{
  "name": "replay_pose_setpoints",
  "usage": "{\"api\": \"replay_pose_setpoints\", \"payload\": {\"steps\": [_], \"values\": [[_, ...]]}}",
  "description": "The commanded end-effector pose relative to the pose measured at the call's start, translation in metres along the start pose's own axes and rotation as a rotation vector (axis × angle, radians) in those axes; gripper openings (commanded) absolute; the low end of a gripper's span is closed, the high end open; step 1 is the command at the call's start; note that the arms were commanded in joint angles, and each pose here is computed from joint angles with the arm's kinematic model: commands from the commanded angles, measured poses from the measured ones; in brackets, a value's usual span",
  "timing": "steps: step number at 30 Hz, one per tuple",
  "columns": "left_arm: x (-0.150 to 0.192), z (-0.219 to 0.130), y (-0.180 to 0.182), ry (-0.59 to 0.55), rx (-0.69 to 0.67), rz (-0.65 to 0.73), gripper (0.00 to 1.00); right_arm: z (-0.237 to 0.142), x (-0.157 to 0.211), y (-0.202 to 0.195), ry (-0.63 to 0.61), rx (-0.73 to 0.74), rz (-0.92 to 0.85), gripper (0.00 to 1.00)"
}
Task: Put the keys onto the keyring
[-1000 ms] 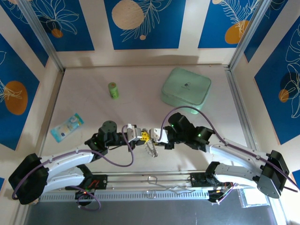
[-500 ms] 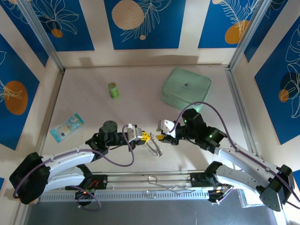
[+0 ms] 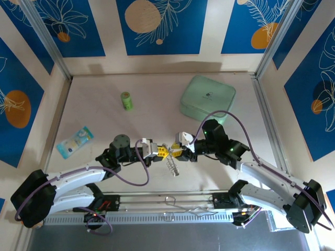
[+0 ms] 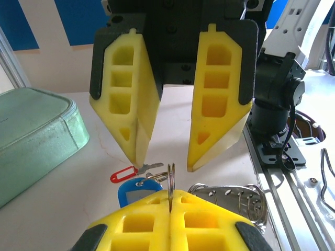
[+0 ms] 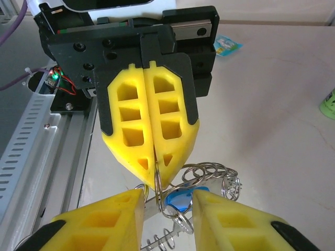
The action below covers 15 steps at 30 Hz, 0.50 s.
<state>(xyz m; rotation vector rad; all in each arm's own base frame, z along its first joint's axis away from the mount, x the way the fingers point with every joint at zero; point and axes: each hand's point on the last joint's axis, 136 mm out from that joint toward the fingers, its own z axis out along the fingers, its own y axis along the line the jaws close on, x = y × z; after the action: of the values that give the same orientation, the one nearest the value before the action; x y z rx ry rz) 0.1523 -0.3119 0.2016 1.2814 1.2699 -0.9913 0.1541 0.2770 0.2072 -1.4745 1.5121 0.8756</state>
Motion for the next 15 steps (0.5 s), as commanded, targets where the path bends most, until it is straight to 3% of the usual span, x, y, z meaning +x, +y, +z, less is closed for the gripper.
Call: {"api": "replay_pose_setpoints", "payload": {"steps": [1, 9, 12, 15], "values": [[-0.015, 0.0, -0.007, -0.06, 0.034, 0.026, 0.0, 0.002, -0.001, 0.003, -0.01, -0.032, 0.01, 0.27], [-0.019, -0.001, -0.006, -0.078, 0.027, 0.031, 0.0, 0.006, -0.001, 0.0, 0.013, -0.033, -0.002, 0.01], [-0.015, -0.001, 0.002, -0.051, -0.015, 0.019, 0.0, 0.006, -0.002, 0.001, 0.036, -0.023, -0.026, 0.0], [-0.005, 0.001, 0.006, 0.017, -0.028, 0.011, 0.1, 0.006, 0.001, 0.002, 0.101, -0.012, -0.067, 0.0]]}}
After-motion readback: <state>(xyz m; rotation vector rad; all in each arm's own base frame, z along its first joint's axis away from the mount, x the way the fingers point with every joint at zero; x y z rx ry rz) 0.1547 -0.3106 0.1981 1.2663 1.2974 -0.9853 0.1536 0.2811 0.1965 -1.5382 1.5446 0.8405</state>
